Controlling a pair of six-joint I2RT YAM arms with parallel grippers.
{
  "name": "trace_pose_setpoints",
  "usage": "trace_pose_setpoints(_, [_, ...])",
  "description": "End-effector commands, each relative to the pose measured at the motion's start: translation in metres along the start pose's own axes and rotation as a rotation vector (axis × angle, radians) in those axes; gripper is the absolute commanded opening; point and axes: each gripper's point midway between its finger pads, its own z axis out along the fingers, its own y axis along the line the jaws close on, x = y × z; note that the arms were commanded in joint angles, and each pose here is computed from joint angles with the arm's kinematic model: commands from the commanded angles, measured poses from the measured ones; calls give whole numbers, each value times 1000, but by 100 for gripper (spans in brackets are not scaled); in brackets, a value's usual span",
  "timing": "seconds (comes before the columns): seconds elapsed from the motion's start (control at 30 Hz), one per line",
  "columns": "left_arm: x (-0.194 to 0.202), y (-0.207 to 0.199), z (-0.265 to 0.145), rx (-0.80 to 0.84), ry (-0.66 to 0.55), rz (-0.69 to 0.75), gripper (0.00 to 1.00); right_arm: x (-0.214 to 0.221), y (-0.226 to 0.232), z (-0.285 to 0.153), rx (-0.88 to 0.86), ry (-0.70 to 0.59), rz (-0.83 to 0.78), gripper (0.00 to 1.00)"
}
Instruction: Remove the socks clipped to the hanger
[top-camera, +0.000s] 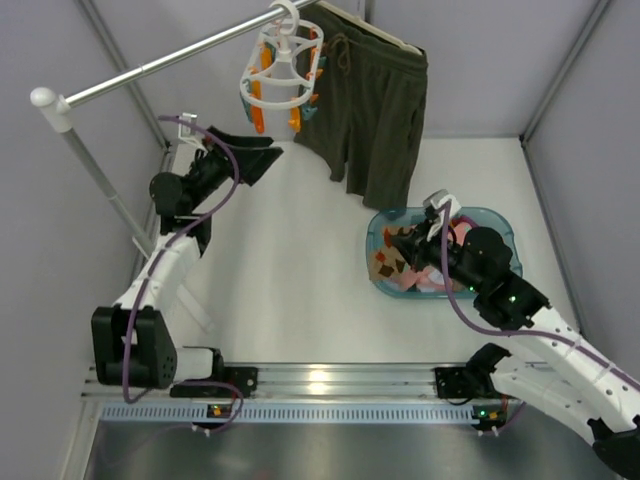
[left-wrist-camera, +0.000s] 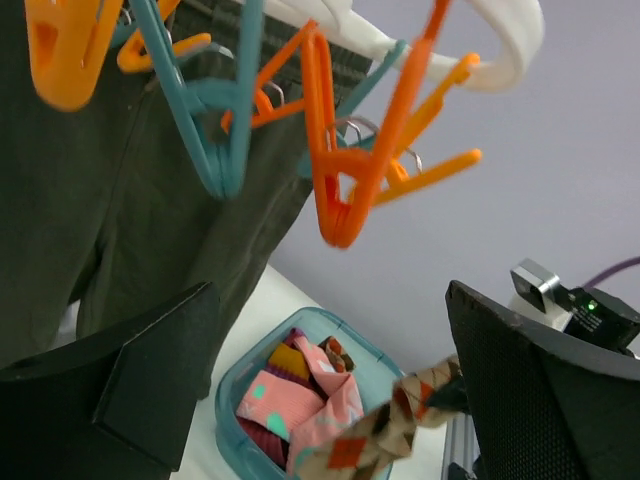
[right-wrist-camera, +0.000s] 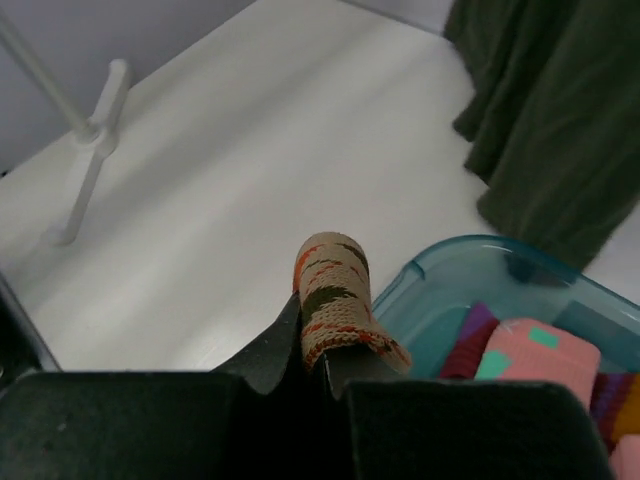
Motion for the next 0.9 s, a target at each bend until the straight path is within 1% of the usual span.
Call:
trace_pose_setpoints(0.0, [-7,-9,-18,-108,-67,87,99,-8,-49,-13,309,-17,150,0])
trace_pose_setpoints(0.03, [6,5,-29,-179,-60,49,98,-7,-54,-17,342,2,164,0])
trace_pose_setpoints(0.07, [-5,-2,-36,-232,-114,66,99,-4,-61,-20,387,10,185,0])
trace_pose_setpoints(0.1, [10,18,-49,-350,-79,21,99,-2,-66,-23,414,13,196,0])
trace_pose_setpoints(0.13, [17,26,-60,-425,-78,-2,99,0,-70,-26,436,14,214,0])
trace_pose_setpoints(0.17, [8,31,-73,-524,-132,20,99,3,-71,-27,446,15,226,0])
trace_pose_setpoints(0.2, [26,43,-89,-627,-79,-33,98,4,-73,-28,458,10,239,0])
trace_pose_setpoints(0.23, [24,36,-98,-658,-84,-16,99,9,-80,-31,493,7,254,0])
trace_pose_setpoints(0.3, [36,43,-119,-772,-50,-23,98,18,-95,-35,569,17,261,0])
trace_pose_setpoints(0.33, [39,40,-126,-800,-31,-27,99,35,-107,-32,624,57,264,0])
trace_pose_setpoints(0.37, [37,30,-130,-796,-24,-5,99,48,-112,-27,625,93,275,0])
trace_pose_setpoints(0.4, [40,28,-135,-813,-6,-4,99,59,-128,-27,656,120,308,0])
trace_pose_setpoints(0.43, [49,25,-145,-856,38,-24,98,90,-126,-13,589,214,367,0])
trace_pose_setpoints(0.47, [50,23,-151,-879,64,-1,98,96,-134,-7,583,207,401,5])
trace_pose_setpoints(0.5, [49,19,-159,-911,75,16,99,114,-147,-10,620,231,448,15])
trace_pose_setpoints(0.53, [51,13,-167,-950,115,17,99,131,-150,-5,614,265,499,17])
trace_pose_setpoints(0.57, [52,12,-175,-977,159,57,99,135,-158,-1,629,251,515,19])
trace_pose_setpoints(0.6, [42,5,-179,-1001,162,96,99,143,-163,-1,632,259,547,20])
trace_pose_setpoints(0.63, [52,4,-194,-1056,229,89,99,155,-165,2,631,289,582,20])
trace_pose_setpoints(0.67, [51,3,-203,-1081,270,139,99,156,-167,5,629,288,594,20])
trace_pose_setpoints(0.7, [43,0,-213,-1133,260,183,99,162,-173,6,644,303,610,19])
trace_pose_setpoints(0.73, [48,-3,-228,-1172,308,204,99,164,-176,7,650,309,608,20])
trace_pose_setpoints(0.77, [48,-7,-232,-1179,309,222,99,167,-178,7,655,325,610,20])
trace_pose_setpoints(0.8, [47,-7,-241,-1214,296,236,98,161,-182,8,657,333,614,25])
trace_pose_setpoints(0.83, [43,-22,-241,-1176,251,258,99,161,-181,9,639,355,618,32])
trace_pose_setpoints(0.87, [45,-29,-240,-1143,243,263,99,155,-182,7,640,353,610,43])
